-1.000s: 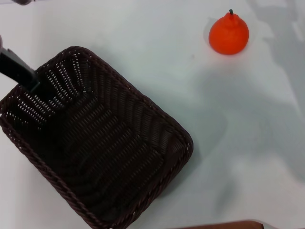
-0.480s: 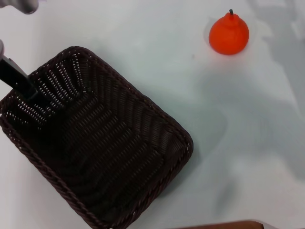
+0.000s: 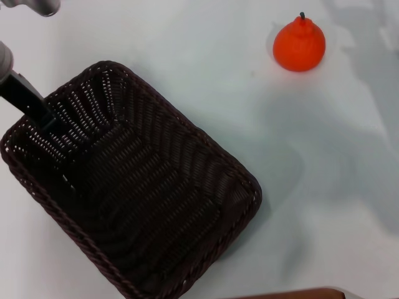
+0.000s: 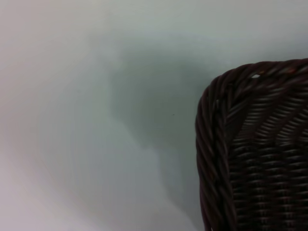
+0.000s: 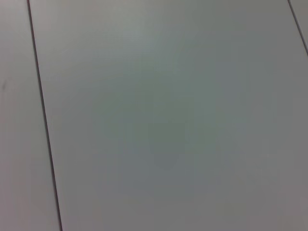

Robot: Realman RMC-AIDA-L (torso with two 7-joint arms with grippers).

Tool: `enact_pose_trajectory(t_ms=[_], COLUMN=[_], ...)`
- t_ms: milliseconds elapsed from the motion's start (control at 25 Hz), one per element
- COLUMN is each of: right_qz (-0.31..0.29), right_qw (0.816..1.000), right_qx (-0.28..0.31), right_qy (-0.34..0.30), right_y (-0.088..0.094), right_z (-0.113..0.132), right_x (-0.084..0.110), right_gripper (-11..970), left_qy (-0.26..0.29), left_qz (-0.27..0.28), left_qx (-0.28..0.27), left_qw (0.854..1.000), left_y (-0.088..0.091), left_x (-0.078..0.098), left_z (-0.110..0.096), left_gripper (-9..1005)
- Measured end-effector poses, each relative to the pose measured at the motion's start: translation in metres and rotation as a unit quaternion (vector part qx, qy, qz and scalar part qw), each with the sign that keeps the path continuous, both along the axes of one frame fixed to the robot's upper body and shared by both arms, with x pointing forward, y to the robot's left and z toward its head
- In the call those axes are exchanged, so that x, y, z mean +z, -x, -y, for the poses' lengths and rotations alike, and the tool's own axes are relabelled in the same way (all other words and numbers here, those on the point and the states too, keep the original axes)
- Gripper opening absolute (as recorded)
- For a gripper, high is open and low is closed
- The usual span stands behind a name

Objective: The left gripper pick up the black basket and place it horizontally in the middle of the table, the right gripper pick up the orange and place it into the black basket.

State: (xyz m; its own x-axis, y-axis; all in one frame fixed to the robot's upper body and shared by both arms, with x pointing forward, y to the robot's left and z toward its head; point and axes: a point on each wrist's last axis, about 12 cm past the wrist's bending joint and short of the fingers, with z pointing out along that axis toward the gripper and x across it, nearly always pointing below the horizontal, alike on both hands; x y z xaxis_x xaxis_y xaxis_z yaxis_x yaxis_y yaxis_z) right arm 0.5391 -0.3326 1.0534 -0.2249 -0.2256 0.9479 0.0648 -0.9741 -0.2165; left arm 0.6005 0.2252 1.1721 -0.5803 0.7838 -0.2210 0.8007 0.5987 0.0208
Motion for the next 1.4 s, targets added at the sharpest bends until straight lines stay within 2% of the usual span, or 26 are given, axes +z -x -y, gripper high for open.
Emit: enact_pose_trajectory(t_ms=[240, 280, 320, 440, 640, 800, 1200, 1400], right_qz=[0.002, 0.003, 0.003, 0.002, 0.007, 0.012, 0.015, 0.013], right_qw=[1.000, 1.000, 1.000, 1.000, 1.000, 1.000, 1.000, 1.000], right_qx=[0.000, 0.001, 0.001, 0.002, 0.006, 0.009, 0.011, 0.011], right_qy=[-0.003, -0.003, -0.003, -0.002, -0.004, -0.001, 0.003, 0.004], right_y=[0.001, 0.000, 0.000, -0.003, -0.006, -0.011, -0.017, -0.018], right_z=[0.000, 0.000, 0.000, -0.002, -0.004, -0.005, -0.007, -0.007], right_x=[0.000, 0.000, 0.001, 0.002, 0.004, 0.008, 0.012, 0.012], right_gripper=[930, 930, 930, 929, 929, 929, 928, 927], left_qy=[0.018, 0.027, 0.027, 0.051, 0.082, 0.104, 0.121, 0.129], left_qz=[-0.007, -0.012, -0.012, -0.011, -0.027, -0.047, -0.078, -0.097], left_qx=[0.044, 0.075, 0.075, 0.130, 0.240, 0.300, 0.393, 0.412], left_qw=[0.999, 0.997, 0.997, 0.990, 0.967, 0.947, 0.908, 0.897], left_y=[-0.005, -0.008, -0.008, -0.014, -0.020, -0.021, -0.009, 0.001], left_x=[0.006, 0.010, 0.010, 0.019, 0.026, 0.031, 0.030, 0.021], left_z=[-0.005, -0.011, -0.011, -0.022, -0.041, -0.054, -0.090, -0.099], left_gripper=[210, 206, 205, 203, 171, 169, 155, 153])
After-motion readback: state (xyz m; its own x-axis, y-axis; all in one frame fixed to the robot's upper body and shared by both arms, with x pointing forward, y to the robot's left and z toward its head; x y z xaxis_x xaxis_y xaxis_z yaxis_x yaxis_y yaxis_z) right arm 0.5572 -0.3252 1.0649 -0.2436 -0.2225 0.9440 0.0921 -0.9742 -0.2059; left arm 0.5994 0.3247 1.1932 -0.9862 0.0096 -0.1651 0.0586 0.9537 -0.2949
